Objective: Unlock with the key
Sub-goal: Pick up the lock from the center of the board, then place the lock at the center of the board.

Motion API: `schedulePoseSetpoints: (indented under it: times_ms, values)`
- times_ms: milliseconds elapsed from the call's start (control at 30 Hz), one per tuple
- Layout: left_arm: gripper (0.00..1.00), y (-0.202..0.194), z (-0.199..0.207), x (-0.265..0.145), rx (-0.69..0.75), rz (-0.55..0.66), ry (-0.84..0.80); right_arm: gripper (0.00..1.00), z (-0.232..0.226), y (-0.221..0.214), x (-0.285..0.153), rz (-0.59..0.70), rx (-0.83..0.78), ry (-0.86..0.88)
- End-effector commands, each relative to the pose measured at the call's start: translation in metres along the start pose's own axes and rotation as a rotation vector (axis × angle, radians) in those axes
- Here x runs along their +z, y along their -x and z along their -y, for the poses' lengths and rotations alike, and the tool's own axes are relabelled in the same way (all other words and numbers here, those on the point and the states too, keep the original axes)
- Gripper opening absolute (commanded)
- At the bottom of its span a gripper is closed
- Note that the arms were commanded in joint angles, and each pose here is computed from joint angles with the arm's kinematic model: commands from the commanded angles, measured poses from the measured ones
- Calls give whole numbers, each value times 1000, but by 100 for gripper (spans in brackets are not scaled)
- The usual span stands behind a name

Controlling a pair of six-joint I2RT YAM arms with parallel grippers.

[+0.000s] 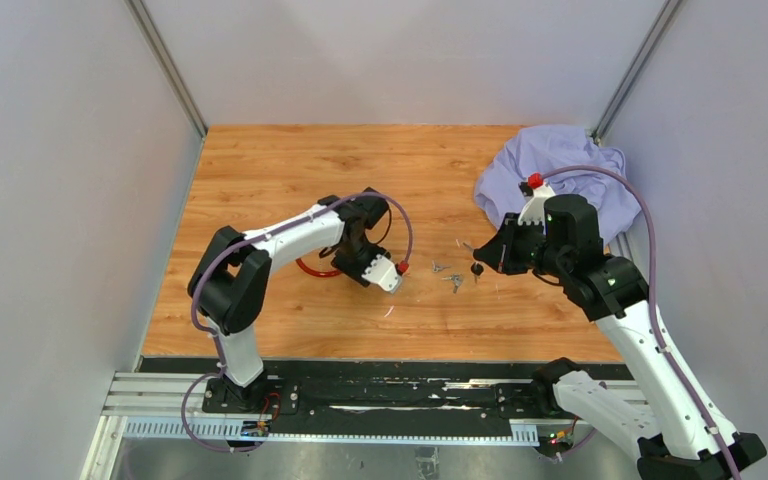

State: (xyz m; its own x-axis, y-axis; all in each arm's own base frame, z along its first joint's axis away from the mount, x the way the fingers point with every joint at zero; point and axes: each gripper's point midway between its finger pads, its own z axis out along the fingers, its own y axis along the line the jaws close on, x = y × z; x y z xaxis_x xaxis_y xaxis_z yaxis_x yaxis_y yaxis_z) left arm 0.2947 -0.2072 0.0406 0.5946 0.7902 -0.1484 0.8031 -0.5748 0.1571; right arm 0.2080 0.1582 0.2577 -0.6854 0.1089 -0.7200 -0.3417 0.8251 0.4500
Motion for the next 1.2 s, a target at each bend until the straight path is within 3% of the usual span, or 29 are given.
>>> schedulePoseSetpoints:
  times_ms: [0, 167, 333, 500, 767, 967, 1167]
  values:
    - [22, 0, 14, -38, -93, -19, -122, 1, -6, 1, -7, 3, -12, 13]
    - [22, -32, 33, -64, -185, -161, -190, 1, -8, 1, -9, 6, -19, 23]
    - [23, -78, 47, -81, -300, -435, -182, 1, -10, 2, -14, 15, -29, 35]
    - [12, -105, 48, -89, -384, -645, -163, 1, -13, 0, -21, 30, -36, 48]
    - [15, -130, 27, -64, -376, -824, -107, 1, -18, 5, -30, 61, -41, 66]
    - [18, -137, 33, -45, -329, -915, -147, 1, -21, 10, -34, 77, -43, 70]
    - [31, -132, 34, -37, -281, -936, -175, 1, -21, 11, -33, 80, -37, 73]
